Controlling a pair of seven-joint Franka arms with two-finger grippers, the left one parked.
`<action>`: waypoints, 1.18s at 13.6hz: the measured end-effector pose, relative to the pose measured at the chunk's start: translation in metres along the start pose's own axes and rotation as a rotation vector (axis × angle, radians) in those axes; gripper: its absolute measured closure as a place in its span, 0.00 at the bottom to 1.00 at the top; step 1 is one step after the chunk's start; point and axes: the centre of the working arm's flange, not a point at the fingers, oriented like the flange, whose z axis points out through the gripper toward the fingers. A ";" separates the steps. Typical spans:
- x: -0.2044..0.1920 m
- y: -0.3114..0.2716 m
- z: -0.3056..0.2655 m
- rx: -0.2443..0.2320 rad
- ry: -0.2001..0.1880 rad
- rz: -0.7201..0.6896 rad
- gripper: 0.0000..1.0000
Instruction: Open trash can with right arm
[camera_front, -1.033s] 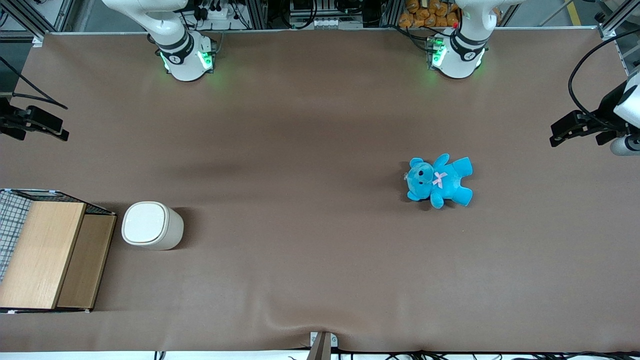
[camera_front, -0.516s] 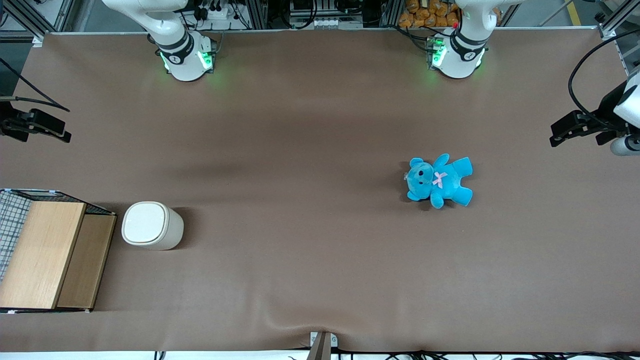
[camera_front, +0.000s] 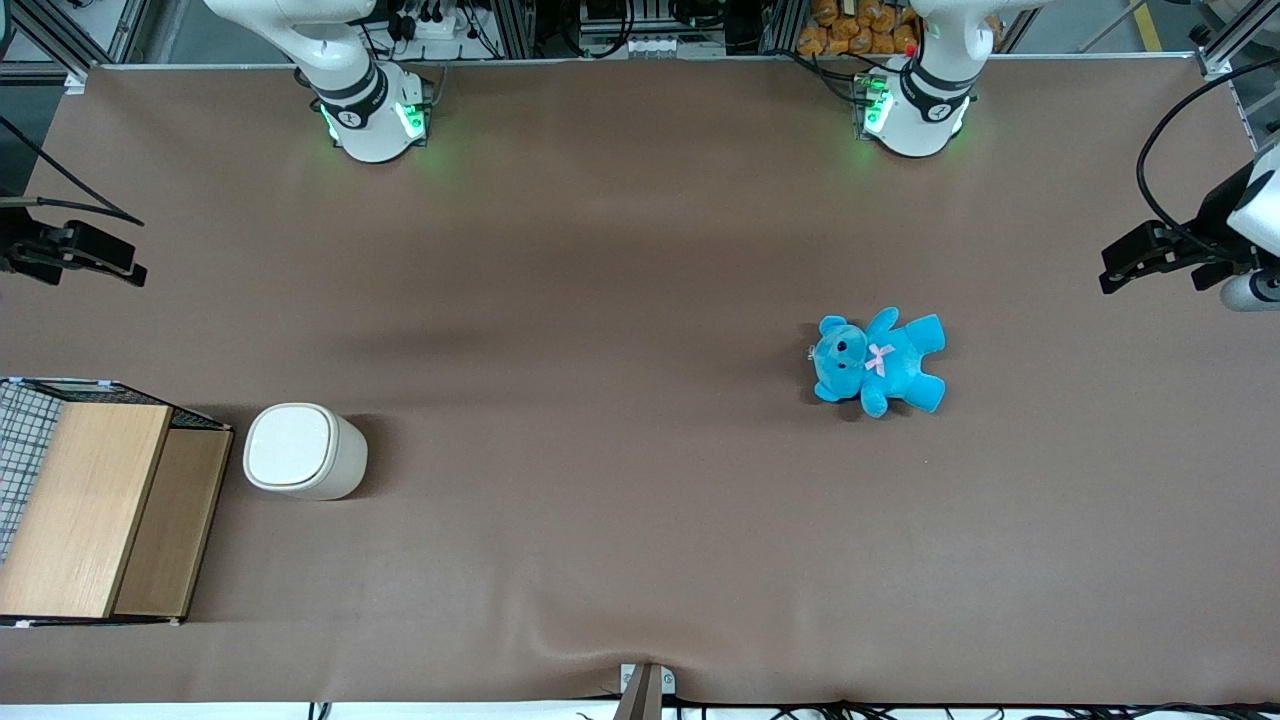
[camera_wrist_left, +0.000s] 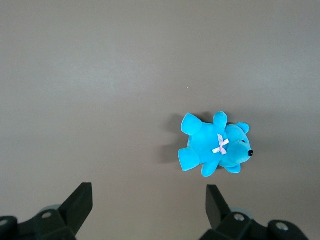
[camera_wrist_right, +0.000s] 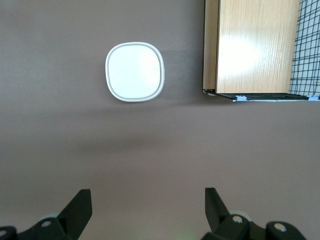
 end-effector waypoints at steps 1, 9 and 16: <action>0.001 0.000 0.002 0.000 -0.003 0.000 0.00; 0.059 -0.003 0.077 -0.014 -0.010 -0.005 0.70; 0.113 -0.005 0.180 -0.027 -0.026 -0.007 0.99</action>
